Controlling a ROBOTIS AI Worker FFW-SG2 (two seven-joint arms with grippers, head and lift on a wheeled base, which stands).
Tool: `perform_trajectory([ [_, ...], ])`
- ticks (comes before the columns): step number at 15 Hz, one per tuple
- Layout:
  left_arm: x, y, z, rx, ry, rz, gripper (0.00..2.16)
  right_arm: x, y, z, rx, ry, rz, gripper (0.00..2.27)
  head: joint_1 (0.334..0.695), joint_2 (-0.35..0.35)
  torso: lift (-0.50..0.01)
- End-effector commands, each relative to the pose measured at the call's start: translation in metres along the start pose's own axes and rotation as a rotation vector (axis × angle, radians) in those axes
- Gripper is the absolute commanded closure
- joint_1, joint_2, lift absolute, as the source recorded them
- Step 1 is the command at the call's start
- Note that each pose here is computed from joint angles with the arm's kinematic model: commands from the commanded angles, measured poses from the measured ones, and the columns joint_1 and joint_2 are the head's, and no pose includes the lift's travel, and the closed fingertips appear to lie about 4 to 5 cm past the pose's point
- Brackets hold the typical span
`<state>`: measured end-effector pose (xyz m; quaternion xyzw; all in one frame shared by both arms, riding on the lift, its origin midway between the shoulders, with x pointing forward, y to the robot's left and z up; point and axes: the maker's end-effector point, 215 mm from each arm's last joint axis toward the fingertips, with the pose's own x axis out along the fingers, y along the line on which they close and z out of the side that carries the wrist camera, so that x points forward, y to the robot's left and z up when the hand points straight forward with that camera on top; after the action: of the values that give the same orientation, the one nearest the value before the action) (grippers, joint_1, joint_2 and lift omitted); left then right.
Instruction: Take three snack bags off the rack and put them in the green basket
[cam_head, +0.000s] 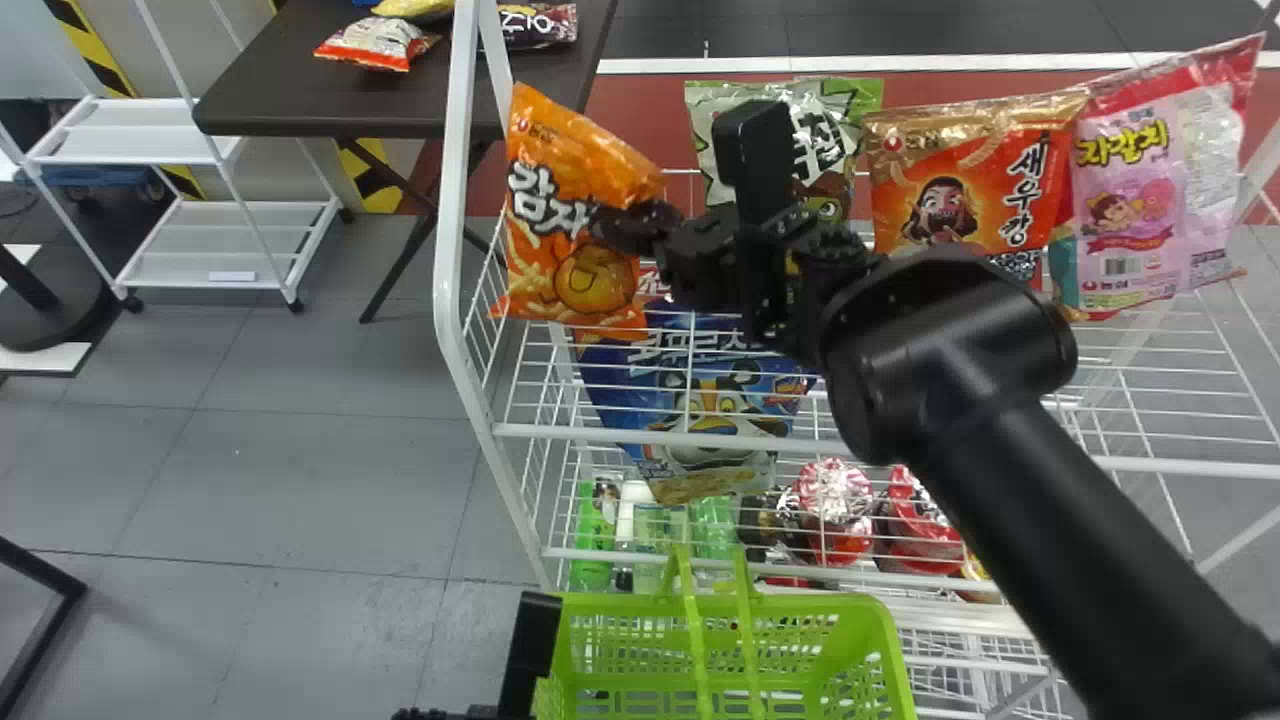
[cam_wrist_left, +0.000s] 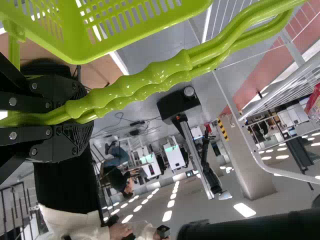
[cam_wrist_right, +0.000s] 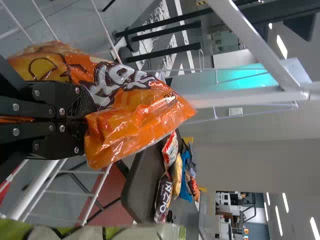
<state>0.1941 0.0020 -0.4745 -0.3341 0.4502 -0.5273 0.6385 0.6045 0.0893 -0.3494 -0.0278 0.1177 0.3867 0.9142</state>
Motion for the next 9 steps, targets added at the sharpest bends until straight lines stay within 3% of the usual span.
perform_trajectory([
  [1, -0.001, -0.001, 0.001, 0.003, -0.002, 0.002, 1.77, -0.03, 0.026, 0.008, -0.068, -0.017, -0.036, 2.24, 0.695, 0.129, -0.026],
  [4, 0.0, -0.002, 0.001, 0.007, 0.0, 0.0, 1.77, -0.073, 0.027, 0.036, -0.073, -0.076, -0.098, 2.24, 0.695, 0.134, -0.026],
  [9, 0.006, -0.009, -0.008, 0.004, 0.023, -0.006, 1.77, -0.14, 0.007, 0.068, 0.003, -0.168, -0.184, 2.24, 0.695, 0.044, -0.026],
])
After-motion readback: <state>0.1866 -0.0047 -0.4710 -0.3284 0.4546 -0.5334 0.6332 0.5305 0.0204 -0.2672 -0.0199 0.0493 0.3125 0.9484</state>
